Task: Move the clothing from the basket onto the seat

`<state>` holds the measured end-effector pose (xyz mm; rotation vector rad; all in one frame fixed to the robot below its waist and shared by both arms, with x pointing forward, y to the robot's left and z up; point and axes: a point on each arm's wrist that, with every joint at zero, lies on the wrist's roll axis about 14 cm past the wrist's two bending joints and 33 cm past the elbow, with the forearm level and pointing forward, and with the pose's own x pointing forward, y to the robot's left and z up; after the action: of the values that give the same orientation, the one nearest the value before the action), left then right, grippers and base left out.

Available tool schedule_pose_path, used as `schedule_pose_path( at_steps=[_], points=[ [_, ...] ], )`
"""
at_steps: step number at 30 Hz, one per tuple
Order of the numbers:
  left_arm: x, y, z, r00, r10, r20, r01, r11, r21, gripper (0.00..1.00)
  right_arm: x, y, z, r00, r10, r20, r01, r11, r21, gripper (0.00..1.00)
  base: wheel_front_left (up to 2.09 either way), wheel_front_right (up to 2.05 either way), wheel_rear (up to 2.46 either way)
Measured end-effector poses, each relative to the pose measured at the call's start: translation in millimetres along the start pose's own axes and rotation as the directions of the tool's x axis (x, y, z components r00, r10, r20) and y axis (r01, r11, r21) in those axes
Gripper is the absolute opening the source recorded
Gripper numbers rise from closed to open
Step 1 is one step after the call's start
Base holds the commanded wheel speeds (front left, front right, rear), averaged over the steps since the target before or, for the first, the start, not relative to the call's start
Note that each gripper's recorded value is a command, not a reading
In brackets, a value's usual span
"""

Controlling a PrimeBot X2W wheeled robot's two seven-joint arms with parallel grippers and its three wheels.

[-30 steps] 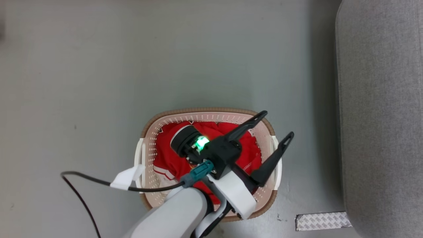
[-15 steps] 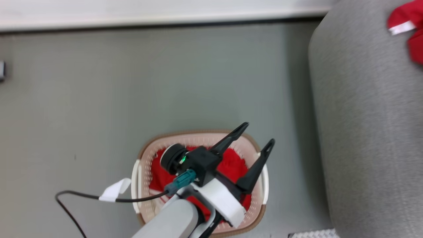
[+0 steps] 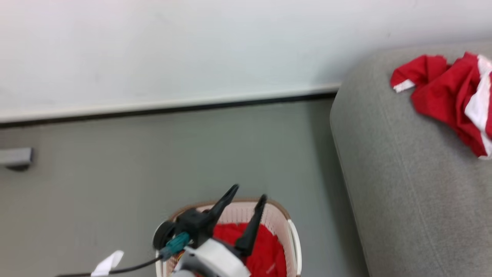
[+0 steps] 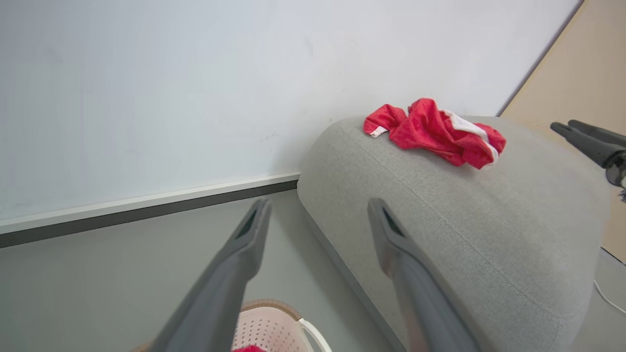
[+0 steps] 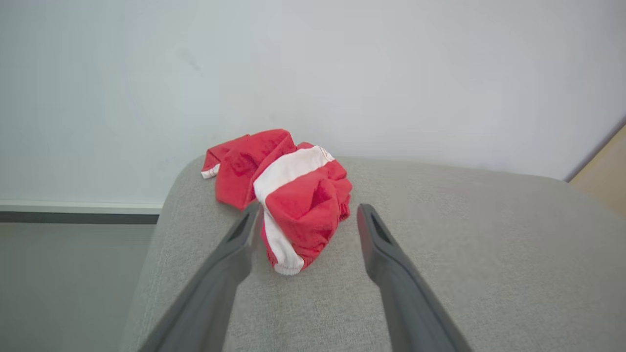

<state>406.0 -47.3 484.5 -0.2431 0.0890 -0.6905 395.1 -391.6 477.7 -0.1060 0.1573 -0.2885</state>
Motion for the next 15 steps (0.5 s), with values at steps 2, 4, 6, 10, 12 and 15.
schedule_pose_path(
  at_steps=[2,4,6,10,12,15],
  points=[
    [-10,4,3,0.999,0.035,0.005,-0.035,0.999,0.012,1.0,-11,1,13,0.999,0.013,0.05,-0.014,1.0,0.005,1.0,0.0,0.0,0.0],
    [-20,12,7,0.996,0.082,0.017,-0.082,0.997,0.005,1.0,-22,5,20,0.996,0.031,0.088,-0.032,0.999,0.006,1.0,0.0,0.0,0.0],
    [-31,22,11,0.99,0.138,0.029,-0.138,0.99,0.007,1.0,-31,16,24,0.991,0.06,0.118,-0.062,0.998,0.018,1.0,0.0,0.0,0.0],
    [-60,50,18,0.962,0.269,0.052,-0.27,0.963,0.009,1.0,-46,48,30,0.978,0.125,0.168,-0.134,0.99,0.042,1.0,0.0,0.0,0.0],
    [-77,61,18,0.945,0.323,0.054,-0.325,0.946,0.019,1.0,-53,64,32,0.97,0.153,0.189,-0.166,0.984,0.056,1.0,0.0,0.0,0.0],
    [-105,80,18,0.911,0.409,0.058,-0.411,0.911,0.033,1.0,-67,94,33,0.955,0.207,0.214,-0.231,0.969,0.091,1.0,0.0,0.0,0.0]
  ],
)
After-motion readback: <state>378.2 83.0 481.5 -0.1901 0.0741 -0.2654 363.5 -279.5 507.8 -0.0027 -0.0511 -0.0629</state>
